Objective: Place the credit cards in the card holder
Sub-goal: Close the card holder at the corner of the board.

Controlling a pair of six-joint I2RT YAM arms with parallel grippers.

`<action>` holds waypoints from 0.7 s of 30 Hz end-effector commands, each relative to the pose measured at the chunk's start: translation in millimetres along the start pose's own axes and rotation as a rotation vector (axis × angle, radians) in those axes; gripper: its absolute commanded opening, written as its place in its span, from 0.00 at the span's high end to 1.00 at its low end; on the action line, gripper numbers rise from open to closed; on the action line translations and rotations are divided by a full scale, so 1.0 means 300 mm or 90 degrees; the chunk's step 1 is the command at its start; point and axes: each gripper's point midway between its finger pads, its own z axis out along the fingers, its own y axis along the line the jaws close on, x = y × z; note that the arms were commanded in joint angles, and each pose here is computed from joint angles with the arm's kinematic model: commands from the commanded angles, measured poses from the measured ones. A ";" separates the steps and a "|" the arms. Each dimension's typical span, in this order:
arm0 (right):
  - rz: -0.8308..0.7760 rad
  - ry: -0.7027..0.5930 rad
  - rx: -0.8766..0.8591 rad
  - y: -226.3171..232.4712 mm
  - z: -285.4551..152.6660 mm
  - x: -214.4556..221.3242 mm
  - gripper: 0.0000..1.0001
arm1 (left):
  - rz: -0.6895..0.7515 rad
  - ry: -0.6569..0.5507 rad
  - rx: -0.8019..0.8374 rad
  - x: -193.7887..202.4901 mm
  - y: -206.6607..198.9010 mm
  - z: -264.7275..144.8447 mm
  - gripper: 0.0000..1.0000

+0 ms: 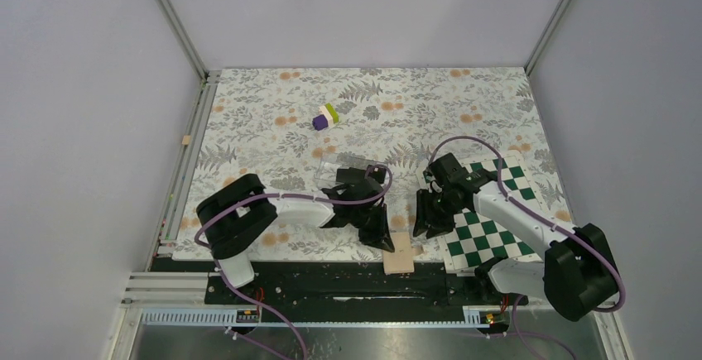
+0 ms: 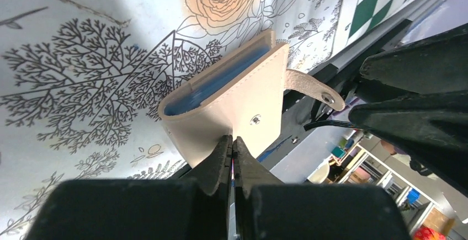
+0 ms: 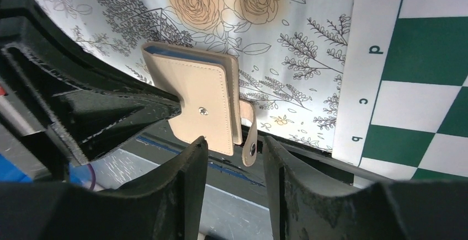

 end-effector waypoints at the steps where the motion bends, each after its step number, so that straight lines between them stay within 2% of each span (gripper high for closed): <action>1: -0.011 0.038 -0.001 -0.002 0.000 0.019 0.52 | 0.021 0.013 -0.092 0.015 0.064 -0.002 1.00; 6: -0.006 0.075 0.020 -0.029 -0.003 0.065 0.54 | 0.027 0.020 -0.114 0.017 0.072 0.011 1.00; 10: -0.004 0.107 0.025 -0.031 0.008 0.090 0.64 | 0.026 0.022 -0.116 0.017 0.075 0.015 1.00; 17: -0.008 0.149 0.018 -0.011 0.045 0.124 0.68 | 0.026 0.025 -0.118 0.022 0.080 0.016 1.00; 21: -0.014 0.150 0.015 0.006 0.051 0.116 0.79 | 0.027 0.027 -0.119 0.024 0.083 0.018 1.00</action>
